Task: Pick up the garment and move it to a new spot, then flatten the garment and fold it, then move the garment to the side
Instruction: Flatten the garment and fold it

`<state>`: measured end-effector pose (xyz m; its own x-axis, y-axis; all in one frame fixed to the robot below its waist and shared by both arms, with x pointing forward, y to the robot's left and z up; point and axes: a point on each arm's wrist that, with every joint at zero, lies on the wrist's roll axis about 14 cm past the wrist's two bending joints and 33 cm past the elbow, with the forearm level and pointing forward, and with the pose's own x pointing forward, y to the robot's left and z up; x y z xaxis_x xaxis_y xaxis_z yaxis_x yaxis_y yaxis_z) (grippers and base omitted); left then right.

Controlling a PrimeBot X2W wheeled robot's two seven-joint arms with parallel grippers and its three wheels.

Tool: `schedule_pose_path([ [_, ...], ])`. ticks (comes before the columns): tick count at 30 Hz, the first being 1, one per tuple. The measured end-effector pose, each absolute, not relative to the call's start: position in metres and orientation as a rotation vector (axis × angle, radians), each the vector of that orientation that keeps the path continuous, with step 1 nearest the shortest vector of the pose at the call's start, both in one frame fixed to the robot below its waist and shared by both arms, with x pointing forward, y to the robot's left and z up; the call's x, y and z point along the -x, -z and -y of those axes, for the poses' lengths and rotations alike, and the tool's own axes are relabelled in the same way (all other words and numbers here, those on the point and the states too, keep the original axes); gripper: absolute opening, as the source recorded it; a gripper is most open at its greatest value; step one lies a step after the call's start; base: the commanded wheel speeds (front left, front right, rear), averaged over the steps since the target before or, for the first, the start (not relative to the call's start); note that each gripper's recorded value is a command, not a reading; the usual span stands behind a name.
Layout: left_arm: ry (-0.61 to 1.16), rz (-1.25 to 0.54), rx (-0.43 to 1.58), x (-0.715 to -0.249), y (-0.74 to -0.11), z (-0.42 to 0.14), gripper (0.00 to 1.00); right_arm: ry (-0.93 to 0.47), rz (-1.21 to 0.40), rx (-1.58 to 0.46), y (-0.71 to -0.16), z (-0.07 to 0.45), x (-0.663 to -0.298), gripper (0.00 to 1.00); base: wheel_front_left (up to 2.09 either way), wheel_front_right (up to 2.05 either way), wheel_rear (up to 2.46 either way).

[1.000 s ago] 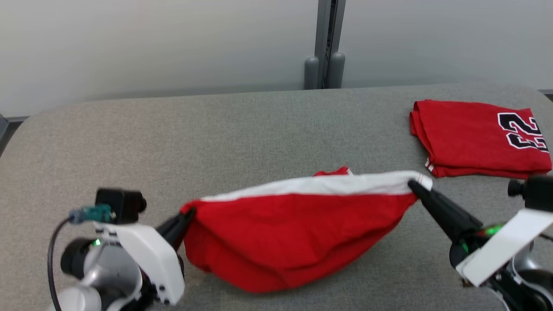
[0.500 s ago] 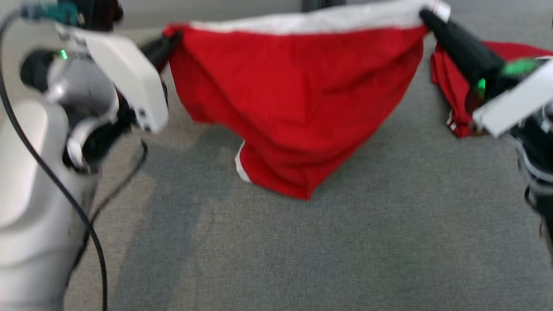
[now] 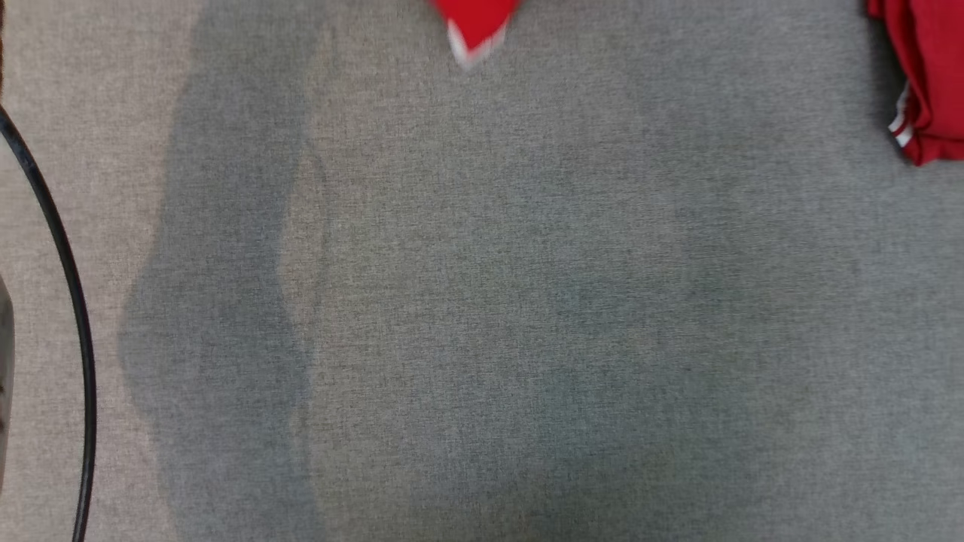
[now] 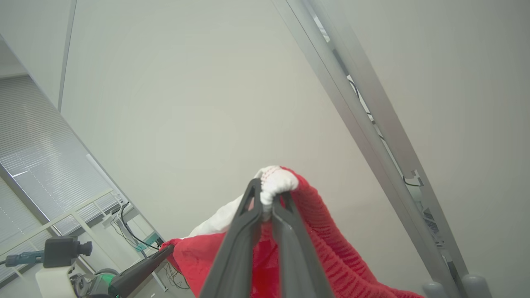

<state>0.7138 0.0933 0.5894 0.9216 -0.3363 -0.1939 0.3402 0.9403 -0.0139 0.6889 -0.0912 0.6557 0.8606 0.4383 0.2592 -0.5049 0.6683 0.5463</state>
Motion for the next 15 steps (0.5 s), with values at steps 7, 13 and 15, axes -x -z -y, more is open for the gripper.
schedule_pose_path([
  [7, 0.344, 0.101, 0.043, -0.726, -0.657, -0.089, 0.0, -0.527, 0.397, -0.766, -0.724, 0.1, -0.69, 0.0, 0.0, 0.0, 0.0],
  [13, 0.348, -0.085, 0.011, -0.713, -0.6, -0.094, 0.0, -0.538, 0.147, -0.656, -0.652, 0.085, -0.685, 0.0, 0.0, 0.0, 0.0],
  [15, 0.352, -0.192, 0.007, -0.698, -0.563, -0.096, 0.0, -0.534, 0.049, -0.619, -0.617, 0.082, -0.674, 0.0, 0.0, 0.0, 0.0],
])
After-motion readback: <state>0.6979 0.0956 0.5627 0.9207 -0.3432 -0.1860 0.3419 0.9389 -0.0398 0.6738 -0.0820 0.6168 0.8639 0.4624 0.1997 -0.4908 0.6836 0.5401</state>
